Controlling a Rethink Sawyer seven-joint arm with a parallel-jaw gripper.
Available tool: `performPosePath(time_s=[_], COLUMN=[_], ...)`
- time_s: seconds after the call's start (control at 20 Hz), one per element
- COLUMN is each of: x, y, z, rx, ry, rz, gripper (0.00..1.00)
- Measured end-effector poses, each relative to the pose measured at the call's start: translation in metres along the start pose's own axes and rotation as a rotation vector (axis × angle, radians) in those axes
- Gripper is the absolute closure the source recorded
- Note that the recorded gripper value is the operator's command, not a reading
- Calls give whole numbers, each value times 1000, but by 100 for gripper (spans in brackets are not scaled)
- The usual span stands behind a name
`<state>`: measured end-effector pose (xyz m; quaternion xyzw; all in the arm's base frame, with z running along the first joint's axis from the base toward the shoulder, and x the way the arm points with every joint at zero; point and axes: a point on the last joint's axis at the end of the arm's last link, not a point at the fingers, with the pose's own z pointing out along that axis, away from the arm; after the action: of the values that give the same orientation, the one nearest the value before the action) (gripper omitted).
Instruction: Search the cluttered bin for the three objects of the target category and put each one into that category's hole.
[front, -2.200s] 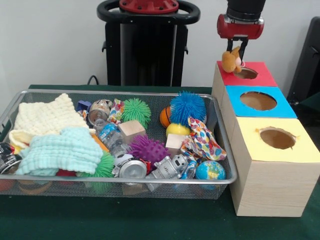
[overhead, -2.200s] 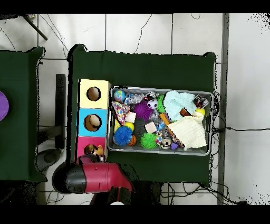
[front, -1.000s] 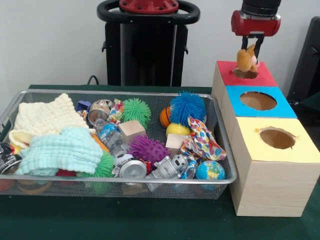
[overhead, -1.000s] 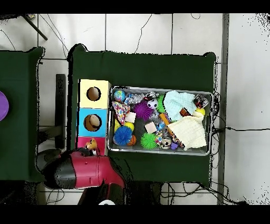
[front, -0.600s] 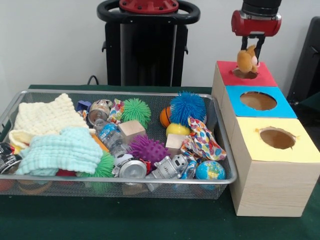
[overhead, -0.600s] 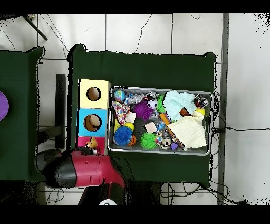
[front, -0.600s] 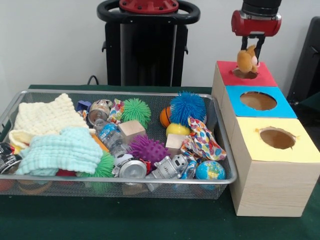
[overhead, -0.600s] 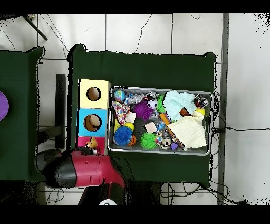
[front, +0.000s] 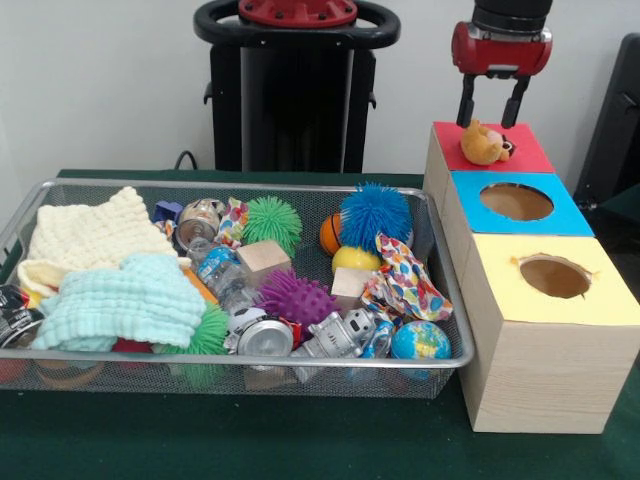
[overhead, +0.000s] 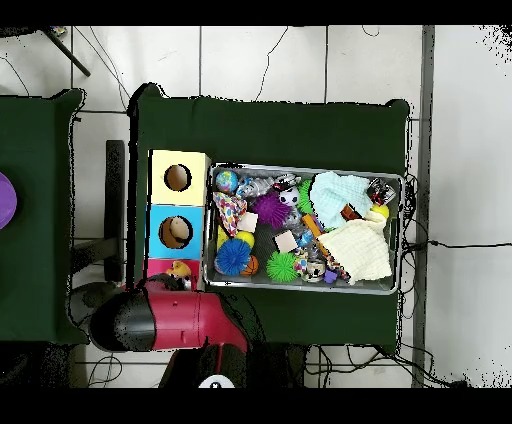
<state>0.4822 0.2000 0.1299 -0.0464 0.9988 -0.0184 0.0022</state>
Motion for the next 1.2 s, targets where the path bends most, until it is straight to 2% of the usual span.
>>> performPosePath(time_s=[0.8, 1.2], x=[-4, -7], y=[-8, -12], z=[-4, -23], rx=[-1, -9], ry=[-8, -6], rz=[17, 25], gripper=[0, 0])
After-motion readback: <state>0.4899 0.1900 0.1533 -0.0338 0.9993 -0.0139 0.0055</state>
